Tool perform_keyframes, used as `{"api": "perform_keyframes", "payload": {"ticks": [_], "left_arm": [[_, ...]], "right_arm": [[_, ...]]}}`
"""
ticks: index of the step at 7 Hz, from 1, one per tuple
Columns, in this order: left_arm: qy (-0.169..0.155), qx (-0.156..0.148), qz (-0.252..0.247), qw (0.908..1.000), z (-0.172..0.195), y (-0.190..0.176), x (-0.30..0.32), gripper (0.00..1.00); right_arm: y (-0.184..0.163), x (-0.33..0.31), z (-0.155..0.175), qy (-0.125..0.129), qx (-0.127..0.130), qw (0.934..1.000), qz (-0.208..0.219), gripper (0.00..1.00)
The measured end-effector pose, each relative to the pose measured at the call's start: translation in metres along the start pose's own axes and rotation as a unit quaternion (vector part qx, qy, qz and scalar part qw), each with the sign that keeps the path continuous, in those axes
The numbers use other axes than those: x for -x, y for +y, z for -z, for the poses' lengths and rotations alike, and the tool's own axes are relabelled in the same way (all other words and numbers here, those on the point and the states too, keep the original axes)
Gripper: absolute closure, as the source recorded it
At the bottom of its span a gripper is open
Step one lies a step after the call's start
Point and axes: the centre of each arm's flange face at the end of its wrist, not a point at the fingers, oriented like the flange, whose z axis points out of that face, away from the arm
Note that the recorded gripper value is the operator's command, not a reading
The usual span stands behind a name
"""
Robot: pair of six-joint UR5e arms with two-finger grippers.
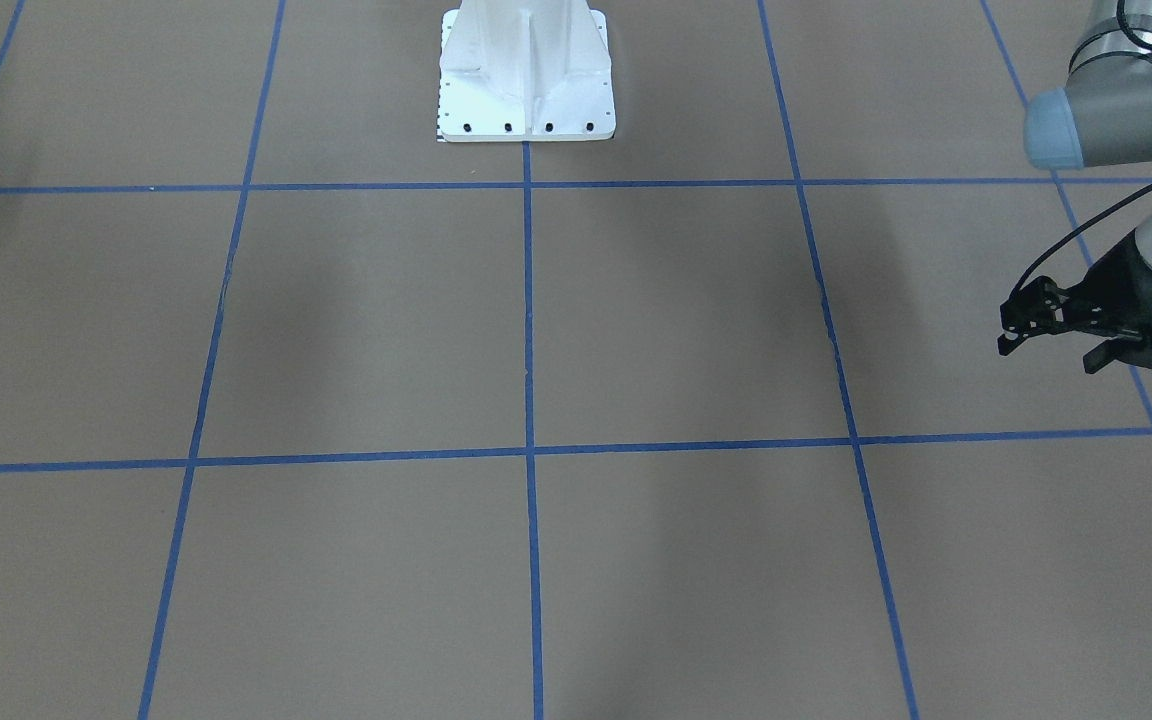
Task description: Left arm hands cup to right arm to dump lemon
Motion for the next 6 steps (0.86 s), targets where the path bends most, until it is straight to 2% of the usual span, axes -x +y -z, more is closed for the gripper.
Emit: {"api": "perform_keyframes", "payload": {"ticks": [1,2,3,5,6], "left_arm": [[0.0,0.0,0.0,1.0,0.0,-0.001,-0.001,0.0],[0.001,0.0,0.001,1.0,0.0,-0.001,-0.002,0.0],[0.001,-0.001,0.001,1.0,0.0,-0.002,-0.003,0.0],[0.001,-0.002,0.0,1.0,0.001,-0.003,-0.004,0.0],[0.002,-0.002,0.0,1.0,0.001,-0.004,-0.005,0.0]], "right_arm": [[-0.008,-0.008,0.013,-0.004,-0.006,0.9986,-0.052,0.72],[-0.016,-0.017,0.024,-0.01,-0.01,0.994,-0.108,0.72],[-0.021,-0.021,0.033,-0.019,-0.014,0.9864,-0.163,0.72],[-0.027,-0.023,0.04,-0.036,-0.016,0.9651,-0.259,0.74],[-0.028,-0.021,0.04,-0.05,-0.013,0.9519,-0.302,0.77]]}}
